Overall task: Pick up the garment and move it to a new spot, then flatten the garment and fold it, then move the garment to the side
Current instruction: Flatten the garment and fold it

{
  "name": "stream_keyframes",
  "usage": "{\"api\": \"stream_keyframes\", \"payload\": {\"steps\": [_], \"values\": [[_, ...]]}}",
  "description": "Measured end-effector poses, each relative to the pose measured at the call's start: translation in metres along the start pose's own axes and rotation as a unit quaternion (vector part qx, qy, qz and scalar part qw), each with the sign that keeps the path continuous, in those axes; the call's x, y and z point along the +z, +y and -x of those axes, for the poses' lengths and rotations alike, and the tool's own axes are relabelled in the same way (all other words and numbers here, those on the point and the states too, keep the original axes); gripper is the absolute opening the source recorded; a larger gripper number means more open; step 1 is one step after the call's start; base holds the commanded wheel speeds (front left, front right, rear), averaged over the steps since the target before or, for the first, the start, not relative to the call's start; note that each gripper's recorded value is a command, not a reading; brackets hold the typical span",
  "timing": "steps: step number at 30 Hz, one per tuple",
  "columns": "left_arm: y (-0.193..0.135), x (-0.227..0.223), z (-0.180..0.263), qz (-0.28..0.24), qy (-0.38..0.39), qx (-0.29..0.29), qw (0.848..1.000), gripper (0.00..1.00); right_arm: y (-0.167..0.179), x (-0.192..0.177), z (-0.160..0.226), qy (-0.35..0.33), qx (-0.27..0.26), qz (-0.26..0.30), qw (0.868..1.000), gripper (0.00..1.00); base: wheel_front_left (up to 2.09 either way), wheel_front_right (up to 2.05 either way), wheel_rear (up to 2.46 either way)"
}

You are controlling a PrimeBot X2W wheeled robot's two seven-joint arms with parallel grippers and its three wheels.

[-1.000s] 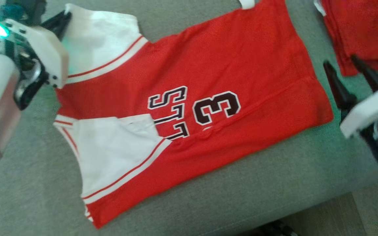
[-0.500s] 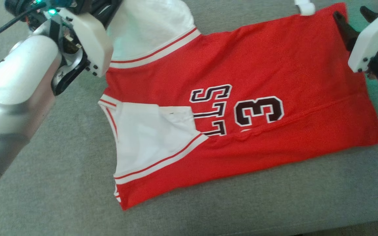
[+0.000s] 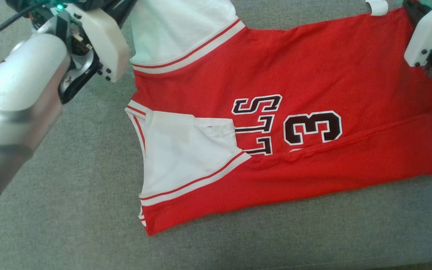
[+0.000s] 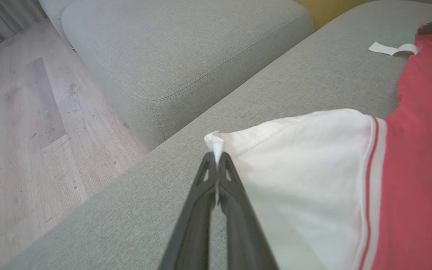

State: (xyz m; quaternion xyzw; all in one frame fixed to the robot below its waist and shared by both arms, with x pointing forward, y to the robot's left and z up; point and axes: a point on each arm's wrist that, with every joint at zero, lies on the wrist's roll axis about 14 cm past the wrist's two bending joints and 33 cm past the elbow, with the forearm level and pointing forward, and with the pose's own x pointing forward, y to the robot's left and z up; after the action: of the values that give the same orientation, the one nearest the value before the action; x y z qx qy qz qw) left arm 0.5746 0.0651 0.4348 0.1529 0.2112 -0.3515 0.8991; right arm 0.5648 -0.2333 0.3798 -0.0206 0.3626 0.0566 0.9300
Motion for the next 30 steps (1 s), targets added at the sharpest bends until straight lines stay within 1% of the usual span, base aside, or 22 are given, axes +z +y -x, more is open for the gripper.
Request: {"api": "stream_keyframes", "payload": {"steps": [5,7,9,11,15,18,20,25,30], "values": [[0.007,0.0,-0.001,0.006,-0.009,0.009,1.0,0.0,-0.008,0.012,0.001,-0.026,-0.01,0.006,1.0,0.0,0.0,0.0,0.0],[0.012,0.005,-0.002,0.005,-0.025,0.015,1.0,0.0,-0.011,0.023,0.003,-0.054,-0.012,-0.001,0.998,0.0,0.0,0.0,0.0],[0.019,0.015,0.0,0.003,-0.048,0.026,0.999,0.0,-0.016,0.032,0.006,-0.075,-0.016,-0.01,0.997,0.0,0.0,0.0,0.0],[0.029,0.035,0.006,-0.014,-0.088,0.044,0.995,0.0,-0.024,0.042,0.014,-0.098,-0.022,-0.025,0.995,0.0,0.0,0.0,0.0],[0.032,0.054,0.018,-0.015,-0.122,0.055,0.991,0.0,-0.028,0.051,0.028,-0.121,-0.019,-0.047,0.991,0.0,0.0,0.0,0.0],[0.028,0.063,0.029,-0.015,-0.148,0.061,0.987,0.0,-0.025,0.045,0.038,-0.13,-0.012,-0.05,0.99,0.0,0.0,0.0,0.0],[0.025,0.063,0.032,-0.013,-0.152,0.061,0.986,0.0,-0.025,0.039,0.04,-0.127,-0.011,-0.052,0.99,0.0,0.0,0.0,0.0],[0.001,0.041,0.051,0.001,-0.153,0.06,0.986,0.0,-0.025,0.009,0.052,-0.116,-0.009,-0.063,0.991,0.0,0.0,0.0,0.0],[-0.021,0.017,0.075,0.017,-0.146,0.063,0.987,0.0,-0.016,0.003,0.066,-0.128,0.005,-0.062,0.99,0.0,0.0,0.0,0.0]]}}
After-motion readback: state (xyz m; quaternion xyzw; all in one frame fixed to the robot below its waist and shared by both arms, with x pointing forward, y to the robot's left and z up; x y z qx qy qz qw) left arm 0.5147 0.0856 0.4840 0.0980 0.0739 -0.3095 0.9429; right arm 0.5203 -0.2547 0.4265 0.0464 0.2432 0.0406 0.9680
